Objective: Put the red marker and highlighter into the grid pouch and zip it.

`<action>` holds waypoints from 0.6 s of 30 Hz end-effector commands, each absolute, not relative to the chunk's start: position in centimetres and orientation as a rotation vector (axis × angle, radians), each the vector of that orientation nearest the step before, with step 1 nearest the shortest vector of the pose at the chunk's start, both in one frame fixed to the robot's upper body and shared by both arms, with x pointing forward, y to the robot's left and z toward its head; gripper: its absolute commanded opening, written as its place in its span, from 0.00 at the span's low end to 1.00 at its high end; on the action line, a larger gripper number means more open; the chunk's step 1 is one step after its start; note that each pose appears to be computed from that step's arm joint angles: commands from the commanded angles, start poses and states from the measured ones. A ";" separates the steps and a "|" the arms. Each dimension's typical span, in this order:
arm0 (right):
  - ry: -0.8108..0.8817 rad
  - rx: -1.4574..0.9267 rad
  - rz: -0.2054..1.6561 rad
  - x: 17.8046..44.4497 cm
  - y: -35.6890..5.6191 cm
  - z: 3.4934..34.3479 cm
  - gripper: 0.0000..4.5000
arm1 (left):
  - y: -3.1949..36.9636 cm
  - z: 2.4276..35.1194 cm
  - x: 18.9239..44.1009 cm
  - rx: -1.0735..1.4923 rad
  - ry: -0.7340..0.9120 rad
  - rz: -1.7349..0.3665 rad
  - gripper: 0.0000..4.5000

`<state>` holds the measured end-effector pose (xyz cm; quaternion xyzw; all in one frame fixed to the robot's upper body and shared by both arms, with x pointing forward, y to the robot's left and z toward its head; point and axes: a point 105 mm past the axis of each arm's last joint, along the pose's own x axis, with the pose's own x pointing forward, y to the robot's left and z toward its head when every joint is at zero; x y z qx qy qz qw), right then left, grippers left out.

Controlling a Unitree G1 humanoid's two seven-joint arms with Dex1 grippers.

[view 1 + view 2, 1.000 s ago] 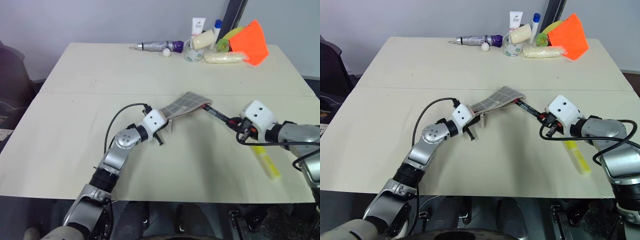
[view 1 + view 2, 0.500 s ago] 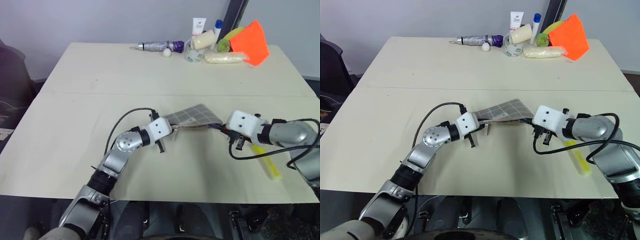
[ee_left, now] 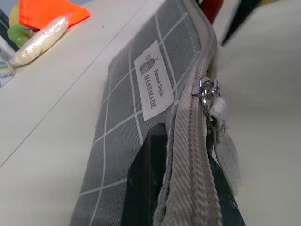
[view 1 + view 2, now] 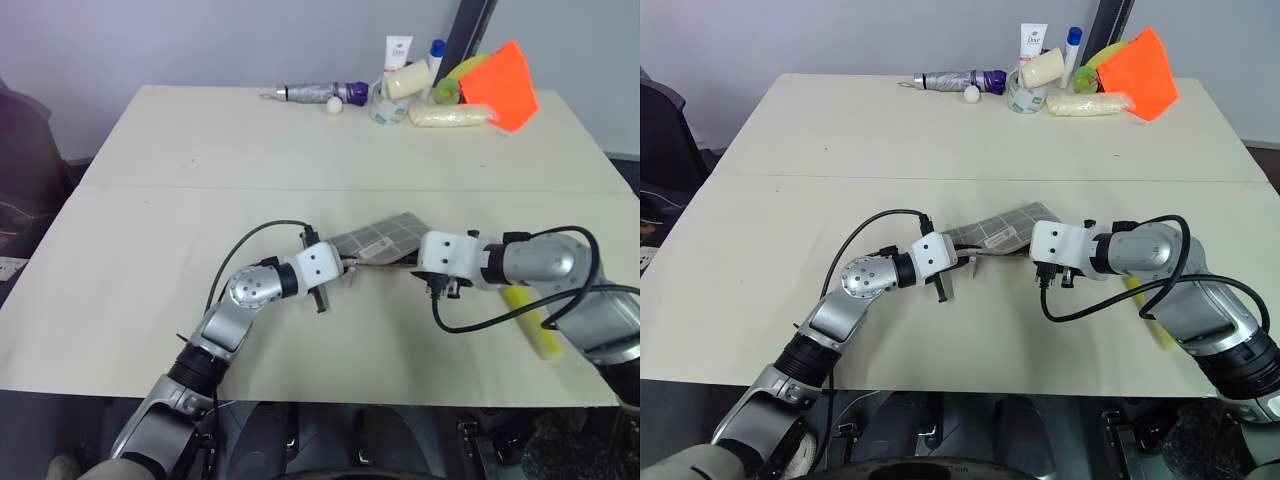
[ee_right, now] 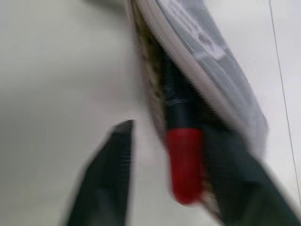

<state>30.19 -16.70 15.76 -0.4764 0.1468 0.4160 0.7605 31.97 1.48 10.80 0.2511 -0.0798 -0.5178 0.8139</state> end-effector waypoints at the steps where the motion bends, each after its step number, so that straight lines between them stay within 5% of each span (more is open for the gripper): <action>1: 0.217 -0.990 0.863 29.7 -16.6 19.2 0.83 | 1.0 11.6 31.6 0.519 -0.201 -1.109 0.00; 8: 0.316 -0.784 0.658 28.0 -22.0 19.9 0.83 | 0.7 11.5 32.3 0.492 -0.187 -1.086 0.00; 18: 0.573 -0.371 0.321 22.1 -30.5 13.6 0.83 | -0.4 11.4 32.9 0.471 -0.189 -1.116 0.00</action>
